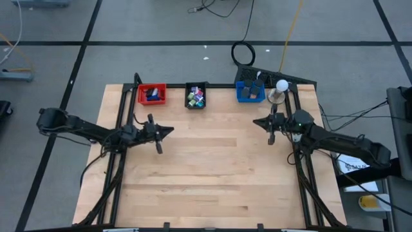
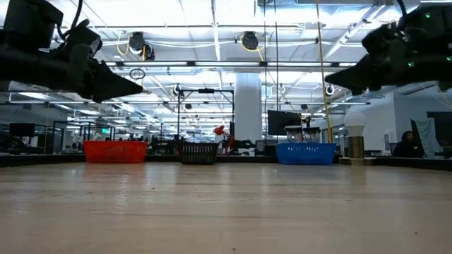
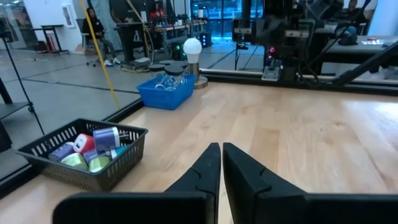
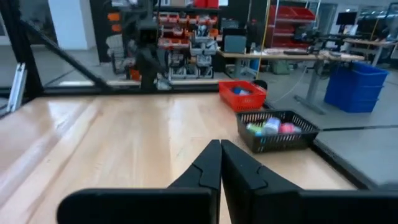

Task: Pick & Place Office items
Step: Return to home position

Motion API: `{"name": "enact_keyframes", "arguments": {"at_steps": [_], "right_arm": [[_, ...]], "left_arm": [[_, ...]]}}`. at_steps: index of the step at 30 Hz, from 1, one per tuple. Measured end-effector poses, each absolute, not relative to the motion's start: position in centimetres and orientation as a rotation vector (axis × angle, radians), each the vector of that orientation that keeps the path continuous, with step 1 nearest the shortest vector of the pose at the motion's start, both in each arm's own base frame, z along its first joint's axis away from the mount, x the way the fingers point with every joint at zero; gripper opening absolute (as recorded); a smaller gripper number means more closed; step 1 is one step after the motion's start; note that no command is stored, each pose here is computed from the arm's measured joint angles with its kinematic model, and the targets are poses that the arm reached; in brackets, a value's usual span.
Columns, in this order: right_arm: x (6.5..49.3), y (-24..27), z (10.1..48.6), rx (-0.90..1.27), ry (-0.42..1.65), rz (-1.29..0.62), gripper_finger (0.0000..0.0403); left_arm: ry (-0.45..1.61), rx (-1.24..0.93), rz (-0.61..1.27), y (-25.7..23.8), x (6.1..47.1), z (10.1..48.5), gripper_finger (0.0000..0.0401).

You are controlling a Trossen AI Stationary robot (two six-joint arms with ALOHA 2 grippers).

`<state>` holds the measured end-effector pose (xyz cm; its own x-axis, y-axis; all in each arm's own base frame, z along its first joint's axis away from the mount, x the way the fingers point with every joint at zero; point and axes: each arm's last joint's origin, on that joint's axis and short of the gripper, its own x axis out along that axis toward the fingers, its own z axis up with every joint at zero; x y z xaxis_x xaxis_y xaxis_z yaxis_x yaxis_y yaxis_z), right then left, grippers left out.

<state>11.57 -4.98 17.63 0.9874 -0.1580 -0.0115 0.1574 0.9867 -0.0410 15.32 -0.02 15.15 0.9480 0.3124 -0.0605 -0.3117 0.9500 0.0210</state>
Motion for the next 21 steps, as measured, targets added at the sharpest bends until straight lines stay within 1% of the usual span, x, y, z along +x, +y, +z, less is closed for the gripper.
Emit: {"name": "enact_keyframes", "arguments": {"at_steps": [1,5,9,12,17,21], "right_arm": [[11.3,-4.9,17.2,-0.043,0.010,-0.161,0.0000],[10.5,-4.6,18.1,-0.088,-0.096,-0.173,0.0000],[9.9,-4.3,17.8,-0.098,-0.073,-0.176,0.0000],[9.4,-4.0,18.0,-0.119,-0.104,-0.187,0.0000],[8.7,-3.9,18.1,-0.100,-0.132,-0.271,0.0000],[8.7,-4.1,17.9,-0.093,-0.105,-0.311,0.0000]], "left_arm": [[0.062,0.011,0.317,0.0,15.1,15.3,0.0026],[0.064,0.017,0.317,0.0,14.4,15.7,0.0026],[0.079,0.013,0.317,0.1,13.6,15.9,0.0026],[0.088,-0.012,0.319,0.2,12.9,15.9,0.0026],[0.080,-0.044,0.323,0.2,11.8,16.1,0.0026],[0.070,-0.050,0.349,0.6,11.0,16.2,0.0026]]}}
